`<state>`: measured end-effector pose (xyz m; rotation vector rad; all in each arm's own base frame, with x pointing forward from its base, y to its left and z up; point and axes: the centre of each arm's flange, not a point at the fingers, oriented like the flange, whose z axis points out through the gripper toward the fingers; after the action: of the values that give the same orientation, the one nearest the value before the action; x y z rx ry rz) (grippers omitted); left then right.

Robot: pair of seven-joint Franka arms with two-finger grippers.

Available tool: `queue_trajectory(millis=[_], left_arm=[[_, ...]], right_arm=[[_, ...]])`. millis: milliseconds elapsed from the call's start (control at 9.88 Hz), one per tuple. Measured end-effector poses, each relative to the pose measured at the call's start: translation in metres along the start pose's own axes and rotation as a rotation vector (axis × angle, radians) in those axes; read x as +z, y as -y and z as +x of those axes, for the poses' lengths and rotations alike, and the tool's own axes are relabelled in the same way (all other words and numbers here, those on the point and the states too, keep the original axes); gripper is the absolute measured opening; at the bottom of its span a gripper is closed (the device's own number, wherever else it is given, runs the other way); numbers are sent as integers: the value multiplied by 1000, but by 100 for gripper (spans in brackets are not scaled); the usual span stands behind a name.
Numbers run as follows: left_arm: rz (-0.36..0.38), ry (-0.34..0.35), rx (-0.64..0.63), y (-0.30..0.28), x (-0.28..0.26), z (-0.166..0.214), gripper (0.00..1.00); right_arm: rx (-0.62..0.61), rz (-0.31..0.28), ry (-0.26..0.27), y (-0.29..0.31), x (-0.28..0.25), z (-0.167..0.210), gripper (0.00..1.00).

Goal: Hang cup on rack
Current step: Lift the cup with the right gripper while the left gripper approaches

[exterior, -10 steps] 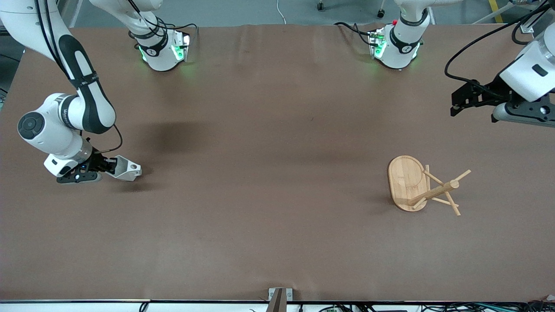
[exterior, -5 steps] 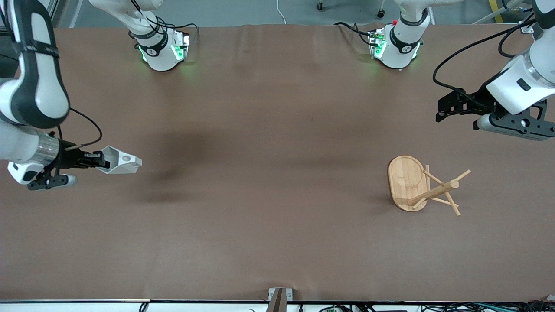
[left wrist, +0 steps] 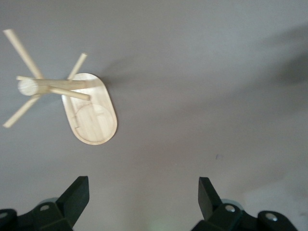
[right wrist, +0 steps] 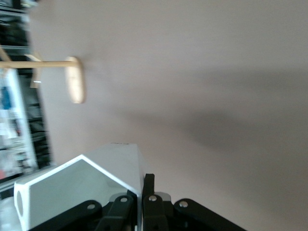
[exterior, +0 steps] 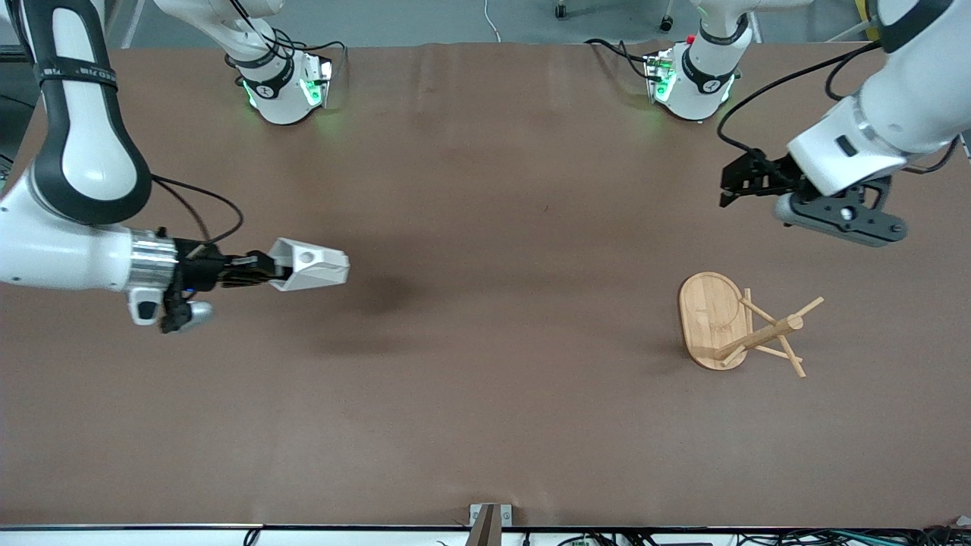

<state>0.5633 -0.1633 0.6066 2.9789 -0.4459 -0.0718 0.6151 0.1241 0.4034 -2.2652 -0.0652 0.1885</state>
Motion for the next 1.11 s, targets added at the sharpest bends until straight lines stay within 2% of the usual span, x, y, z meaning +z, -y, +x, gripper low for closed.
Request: queue_trajectory(millis=[202, 405, 506, 708, 911, 1113], left_arm=[[-19, 12, 74, -41, 7, 1, 100], [-53, -8, 188, -101, -1, -7, 100], [-64, -35, 258, -130, -9, -13, 100], [-106, -111, 369, -191, -15, -21, 100], [-151, -133, 481, -236, 9, -16, 100], [-202, -168, 622, -243, 45, 11, 100]], right_arm=[[26, 174, 12, 33, 66, 7, 5], [55, 302, 40, 67, 126, 2, 5], [76, 338, 30, 75, 147, 2, 5], [109, 372, 13, 92, 183, -4, 5], [139, 419, 44, 100, 207, -11, 5], [147, 426, 66, 99, 215, -15, 5]])
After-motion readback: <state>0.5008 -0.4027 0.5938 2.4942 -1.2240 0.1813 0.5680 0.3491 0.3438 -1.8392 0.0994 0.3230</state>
